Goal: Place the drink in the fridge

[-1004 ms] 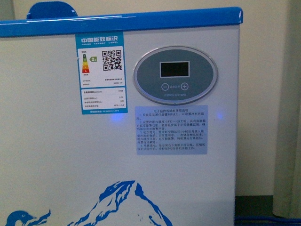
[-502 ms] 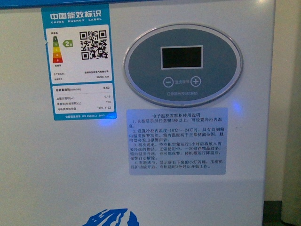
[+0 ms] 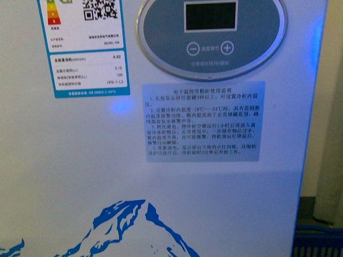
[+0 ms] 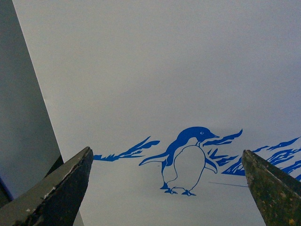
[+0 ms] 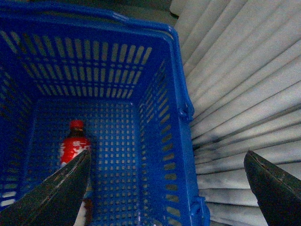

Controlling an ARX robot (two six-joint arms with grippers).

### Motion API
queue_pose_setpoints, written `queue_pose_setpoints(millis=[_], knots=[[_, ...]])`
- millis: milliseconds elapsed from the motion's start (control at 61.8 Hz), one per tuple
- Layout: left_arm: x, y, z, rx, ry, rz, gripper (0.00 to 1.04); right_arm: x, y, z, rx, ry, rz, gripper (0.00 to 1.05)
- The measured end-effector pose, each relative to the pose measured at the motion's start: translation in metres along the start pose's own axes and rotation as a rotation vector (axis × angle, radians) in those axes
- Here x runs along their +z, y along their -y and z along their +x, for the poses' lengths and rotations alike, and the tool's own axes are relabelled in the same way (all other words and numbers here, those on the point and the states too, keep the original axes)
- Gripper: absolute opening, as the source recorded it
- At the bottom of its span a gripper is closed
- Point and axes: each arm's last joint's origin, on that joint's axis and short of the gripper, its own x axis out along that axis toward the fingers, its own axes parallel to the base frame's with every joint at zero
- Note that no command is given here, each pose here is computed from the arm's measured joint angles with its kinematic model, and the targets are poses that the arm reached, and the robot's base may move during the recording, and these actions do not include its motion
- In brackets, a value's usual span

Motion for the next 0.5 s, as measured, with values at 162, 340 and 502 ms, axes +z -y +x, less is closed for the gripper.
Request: queue_pose_setpoints(millis=[162,340,502], knots=[[0.0,0.0,0.0,0.0,0.0,0.0,0.97,-0.024,-0.012,0.034,0.048,-0.091,0.014,0.97],[0.0,0.0,0.0,0.0,0.0,0.0,0.97,-0.055,-0.04,0.064,0.114,-0.147,0.07,0.97],[0.0,0.0,0.0,0.0,0.0,0.0,0.97,-0.081,-0.063,0.092,0.138,-0.196,0.112,0.97]])
